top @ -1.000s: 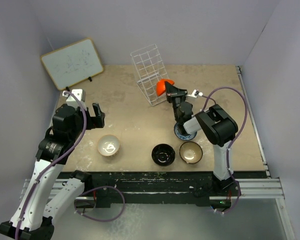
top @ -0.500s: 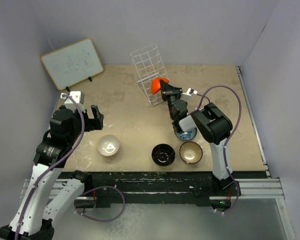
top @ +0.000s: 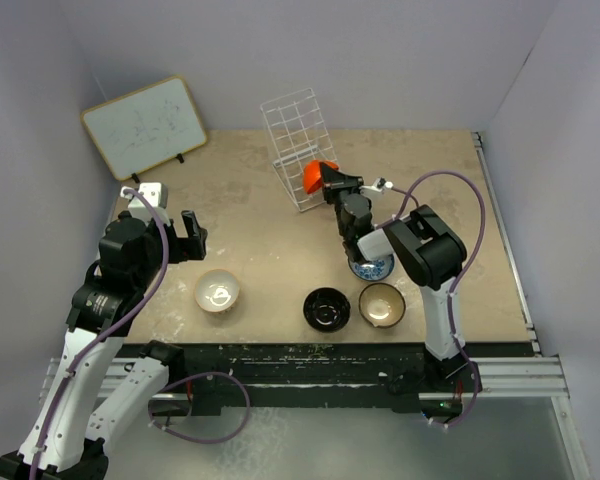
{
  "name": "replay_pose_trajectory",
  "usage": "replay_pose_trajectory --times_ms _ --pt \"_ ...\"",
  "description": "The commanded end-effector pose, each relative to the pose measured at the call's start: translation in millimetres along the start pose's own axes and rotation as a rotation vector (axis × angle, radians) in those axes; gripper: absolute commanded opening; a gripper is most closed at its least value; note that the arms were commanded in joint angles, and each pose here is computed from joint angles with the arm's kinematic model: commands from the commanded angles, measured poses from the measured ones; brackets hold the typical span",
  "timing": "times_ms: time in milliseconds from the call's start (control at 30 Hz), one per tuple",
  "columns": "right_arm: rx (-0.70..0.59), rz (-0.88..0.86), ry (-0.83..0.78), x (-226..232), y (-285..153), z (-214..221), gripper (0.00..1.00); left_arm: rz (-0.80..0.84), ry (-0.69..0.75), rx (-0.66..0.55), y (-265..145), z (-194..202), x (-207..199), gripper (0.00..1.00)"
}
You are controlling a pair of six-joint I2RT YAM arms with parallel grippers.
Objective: Load the bowls into the dish rack
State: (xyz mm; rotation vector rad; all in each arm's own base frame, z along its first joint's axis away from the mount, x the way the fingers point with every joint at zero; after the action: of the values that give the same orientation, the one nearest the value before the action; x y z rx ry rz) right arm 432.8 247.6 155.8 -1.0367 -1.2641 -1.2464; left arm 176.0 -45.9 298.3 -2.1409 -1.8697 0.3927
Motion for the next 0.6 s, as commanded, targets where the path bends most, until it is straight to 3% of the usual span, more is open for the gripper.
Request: replay_pose_trajectory --times_ms 0,367,567 --pt "0.003 -0.066 0.088 27.5 11.6 9.6 0.00 -0.003 0.017 -0.040 -1.9 -8.4 1.7 0.99" --pt "-0.008 0.036 0.065 16.6 10.6 1.1 0.00 0.000 0.021 -0.040 -1.8 -6.2 1.7 0.99" --pt "-0.028 0.048 0.049 14.2 25.6 -25.6 0.00 0.004 0.024 -0.046 -3.9 -6.8 1.7 0.99"
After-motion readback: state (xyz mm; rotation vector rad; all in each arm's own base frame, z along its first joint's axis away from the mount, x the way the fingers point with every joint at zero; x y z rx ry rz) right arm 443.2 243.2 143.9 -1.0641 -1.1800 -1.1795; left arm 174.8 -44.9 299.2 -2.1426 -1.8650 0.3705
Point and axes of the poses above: each gripper's point midway between its finger pads, its own y axis out along the fingers, its own x axis along the line the jaws close on, z = x × y, the point moved 7 cm from there along -y, back along the fingers, and after that the axes turned 8 degrees about y, right-handed, at the moved point
